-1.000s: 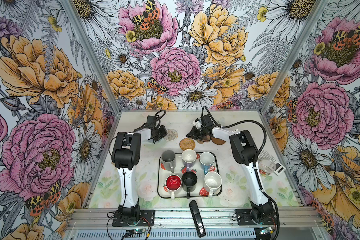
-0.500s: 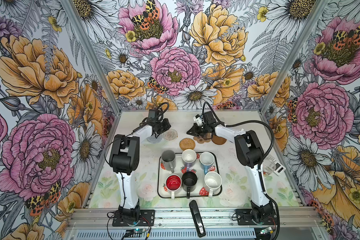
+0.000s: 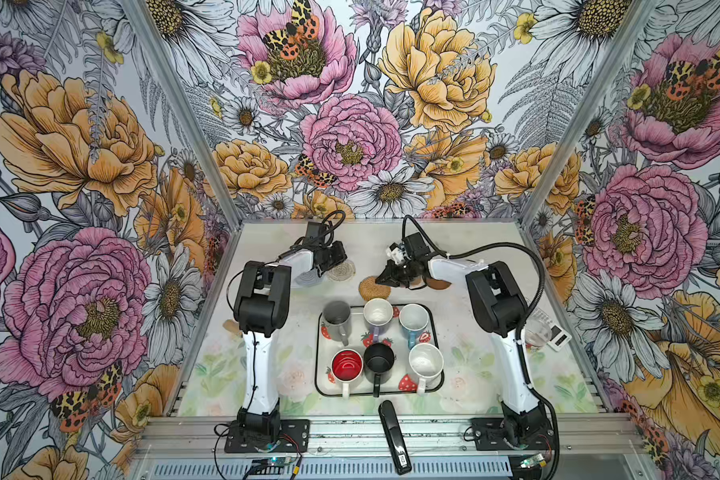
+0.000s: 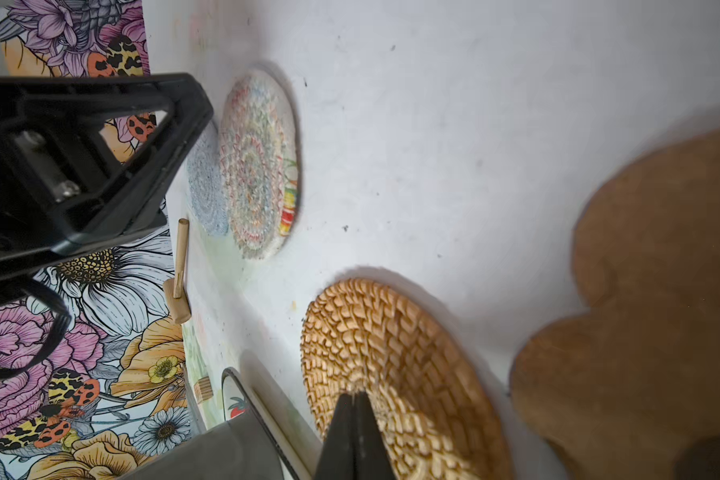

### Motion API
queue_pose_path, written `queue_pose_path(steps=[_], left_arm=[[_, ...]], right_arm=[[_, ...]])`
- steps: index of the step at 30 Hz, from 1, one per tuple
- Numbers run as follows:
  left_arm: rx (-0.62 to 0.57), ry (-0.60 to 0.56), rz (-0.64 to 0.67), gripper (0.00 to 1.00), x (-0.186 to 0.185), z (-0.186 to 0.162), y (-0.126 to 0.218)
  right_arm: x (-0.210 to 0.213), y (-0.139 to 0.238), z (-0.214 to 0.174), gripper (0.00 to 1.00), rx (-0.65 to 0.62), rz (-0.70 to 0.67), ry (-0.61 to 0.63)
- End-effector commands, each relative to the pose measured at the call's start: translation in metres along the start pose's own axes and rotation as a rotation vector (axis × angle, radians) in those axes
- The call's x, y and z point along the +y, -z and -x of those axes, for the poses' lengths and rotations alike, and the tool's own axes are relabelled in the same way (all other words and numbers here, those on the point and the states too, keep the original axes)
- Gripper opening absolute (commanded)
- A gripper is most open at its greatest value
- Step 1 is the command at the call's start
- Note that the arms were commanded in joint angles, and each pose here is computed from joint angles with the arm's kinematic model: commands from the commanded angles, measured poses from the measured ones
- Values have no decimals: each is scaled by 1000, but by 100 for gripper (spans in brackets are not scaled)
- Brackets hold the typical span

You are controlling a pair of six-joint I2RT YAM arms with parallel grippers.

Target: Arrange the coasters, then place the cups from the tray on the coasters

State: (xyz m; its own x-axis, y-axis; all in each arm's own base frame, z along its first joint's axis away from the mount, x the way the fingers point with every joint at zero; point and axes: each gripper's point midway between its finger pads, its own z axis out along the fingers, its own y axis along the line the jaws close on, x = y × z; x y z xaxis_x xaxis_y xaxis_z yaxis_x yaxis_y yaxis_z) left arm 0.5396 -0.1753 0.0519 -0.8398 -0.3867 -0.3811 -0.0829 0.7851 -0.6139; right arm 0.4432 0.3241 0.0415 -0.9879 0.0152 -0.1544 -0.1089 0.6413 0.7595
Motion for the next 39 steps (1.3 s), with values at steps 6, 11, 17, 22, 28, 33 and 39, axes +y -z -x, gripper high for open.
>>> queue_pose_path(steps=[6,11,17,22,28,33,39], left_arm=[[-2,-21,19,0,7,-5,-14],[33,-32,55,0,17,-21,-18],[58,-48,91,0,25,-37,-16],[74,-52,123,0,36,-46,-13],[72,-58,130,0,37,-48,-7],[69,-64,127,0,34,-49,-3],[75,-75,115,0,27,-52,-4]], right_arm=[[-25,-19,-19,0,60,-57,-13],[-30,-28,-16,0,64,-69,-25],[-37,-38,-5,0,51,-81,-41],[-41,-44,2,0,41,-93,-52],[-42,-46,11,0,20,-102,-58],[-42,-42,20,0,-2,-111,-57],[-44,-35,31,0,-28,-111,-60]])
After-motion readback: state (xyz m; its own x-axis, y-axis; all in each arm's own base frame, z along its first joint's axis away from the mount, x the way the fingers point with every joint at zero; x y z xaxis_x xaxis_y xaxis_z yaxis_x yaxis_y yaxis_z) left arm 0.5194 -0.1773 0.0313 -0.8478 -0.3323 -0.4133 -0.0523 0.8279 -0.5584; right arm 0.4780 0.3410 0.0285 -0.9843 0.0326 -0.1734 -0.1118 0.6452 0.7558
